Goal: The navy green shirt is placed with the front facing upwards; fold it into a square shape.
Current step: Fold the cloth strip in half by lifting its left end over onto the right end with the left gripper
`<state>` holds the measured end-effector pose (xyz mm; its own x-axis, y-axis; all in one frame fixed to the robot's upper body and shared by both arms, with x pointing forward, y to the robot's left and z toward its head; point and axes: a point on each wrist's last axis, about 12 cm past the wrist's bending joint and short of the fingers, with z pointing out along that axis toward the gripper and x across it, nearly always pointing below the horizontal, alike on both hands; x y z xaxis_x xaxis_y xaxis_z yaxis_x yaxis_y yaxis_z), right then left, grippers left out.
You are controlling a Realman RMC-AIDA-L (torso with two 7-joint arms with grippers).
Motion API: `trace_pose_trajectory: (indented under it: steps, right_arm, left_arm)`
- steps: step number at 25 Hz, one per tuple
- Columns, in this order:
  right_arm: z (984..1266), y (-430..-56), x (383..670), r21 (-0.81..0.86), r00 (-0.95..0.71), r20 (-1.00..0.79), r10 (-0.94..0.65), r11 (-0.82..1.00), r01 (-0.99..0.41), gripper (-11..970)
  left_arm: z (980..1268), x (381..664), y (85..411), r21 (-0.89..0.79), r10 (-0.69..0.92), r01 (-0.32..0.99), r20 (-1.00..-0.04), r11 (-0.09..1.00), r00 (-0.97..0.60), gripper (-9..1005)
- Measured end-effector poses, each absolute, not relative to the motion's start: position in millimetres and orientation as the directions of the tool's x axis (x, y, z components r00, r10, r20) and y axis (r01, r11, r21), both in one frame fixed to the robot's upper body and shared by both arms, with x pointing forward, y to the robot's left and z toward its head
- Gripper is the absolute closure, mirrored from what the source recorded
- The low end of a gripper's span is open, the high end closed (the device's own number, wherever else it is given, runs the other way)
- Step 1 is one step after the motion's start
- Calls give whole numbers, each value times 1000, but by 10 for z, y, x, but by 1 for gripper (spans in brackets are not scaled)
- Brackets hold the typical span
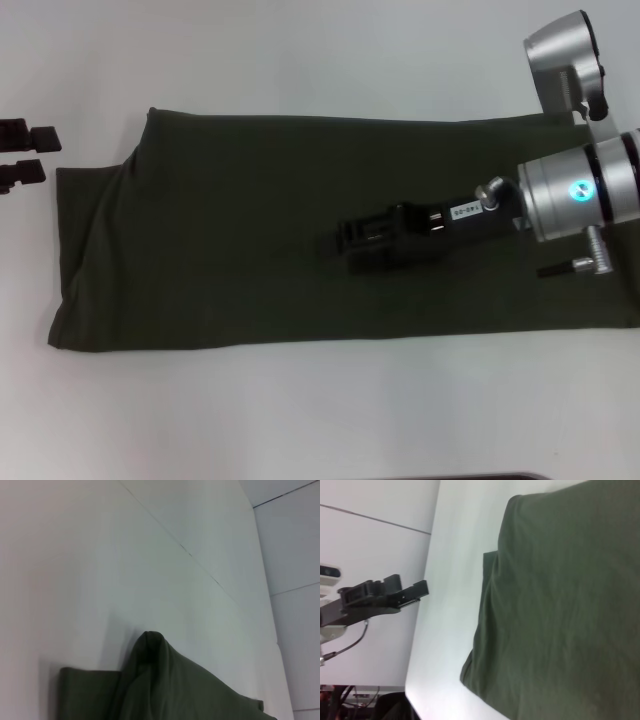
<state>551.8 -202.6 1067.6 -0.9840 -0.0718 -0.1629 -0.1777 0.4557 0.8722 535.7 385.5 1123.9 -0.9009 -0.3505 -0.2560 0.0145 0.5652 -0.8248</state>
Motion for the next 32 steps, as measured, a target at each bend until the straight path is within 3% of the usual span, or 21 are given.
trace_pose_trajectory:
  steps: [18,27,32]
  right_arm:
    - [10502,-1962,5558,816,-984,-171,-49,553,-169,109]
    - [10655,-2137,5685,794,-979,-206,-16,581,-177,108]
    - [10764,-2100,5682,838,-977,-214,-14,511,-191,108]
  left_arm:
    - [11233,5361,3830,-836,-362,21,-260,549,-895,415]
    - [11226,5358,3820,-837,-362,20,-258,547,-896,415]
    - [11216,5351,3815,-838,-363,19,-256,546,-896,415]
